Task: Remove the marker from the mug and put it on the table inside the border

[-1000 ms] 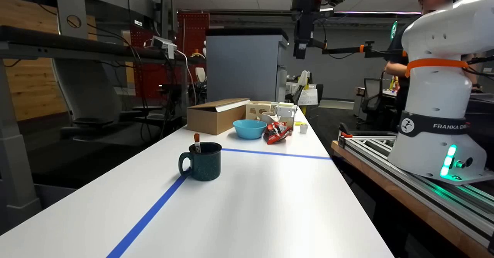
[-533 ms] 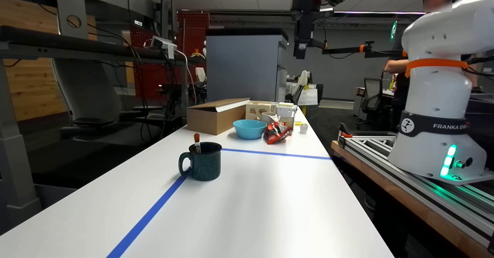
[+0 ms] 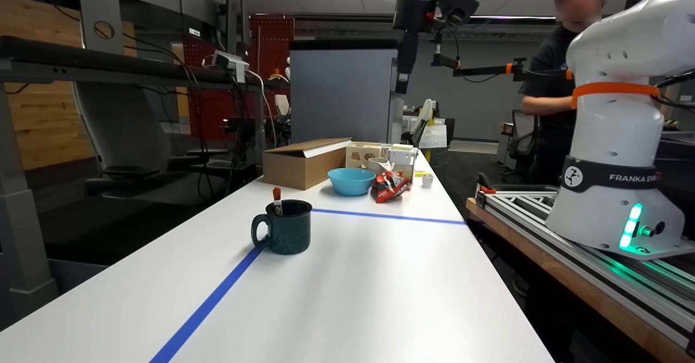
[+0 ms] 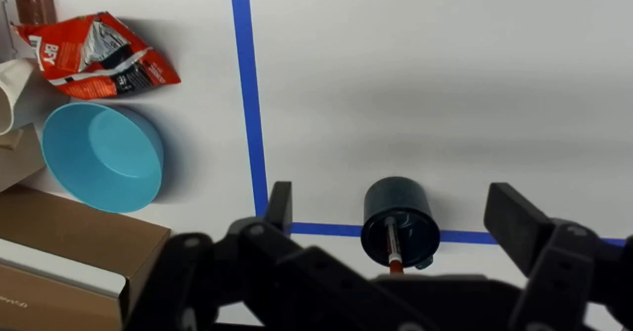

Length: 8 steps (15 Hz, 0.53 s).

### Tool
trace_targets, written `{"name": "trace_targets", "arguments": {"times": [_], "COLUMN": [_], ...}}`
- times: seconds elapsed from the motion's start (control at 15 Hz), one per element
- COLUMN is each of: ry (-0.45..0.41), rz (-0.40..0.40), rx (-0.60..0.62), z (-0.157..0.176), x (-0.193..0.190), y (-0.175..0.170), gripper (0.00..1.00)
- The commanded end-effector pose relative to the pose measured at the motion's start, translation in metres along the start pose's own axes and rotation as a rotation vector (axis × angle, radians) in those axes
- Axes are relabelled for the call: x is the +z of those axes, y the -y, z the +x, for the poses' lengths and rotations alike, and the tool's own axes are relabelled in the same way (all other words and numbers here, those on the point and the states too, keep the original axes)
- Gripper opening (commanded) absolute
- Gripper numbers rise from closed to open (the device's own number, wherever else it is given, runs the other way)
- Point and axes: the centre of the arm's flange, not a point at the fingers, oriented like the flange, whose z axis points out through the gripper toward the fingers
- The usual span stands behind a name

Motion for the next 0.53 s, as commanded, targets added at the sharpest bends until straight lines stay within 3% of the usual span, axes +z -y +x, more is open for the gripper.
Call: {"name": "trace_targets", "arguments": {"times": [0.0,0.47], "ry": [-0.086,-0.196], "rz": [-0.007,0.001], "rx": [0.013,0.009], "z": [0.034,0.057], "x": [0.033,0.101], "y": [-0.022,-0.014], "gripper": [1.00,1.00]}}
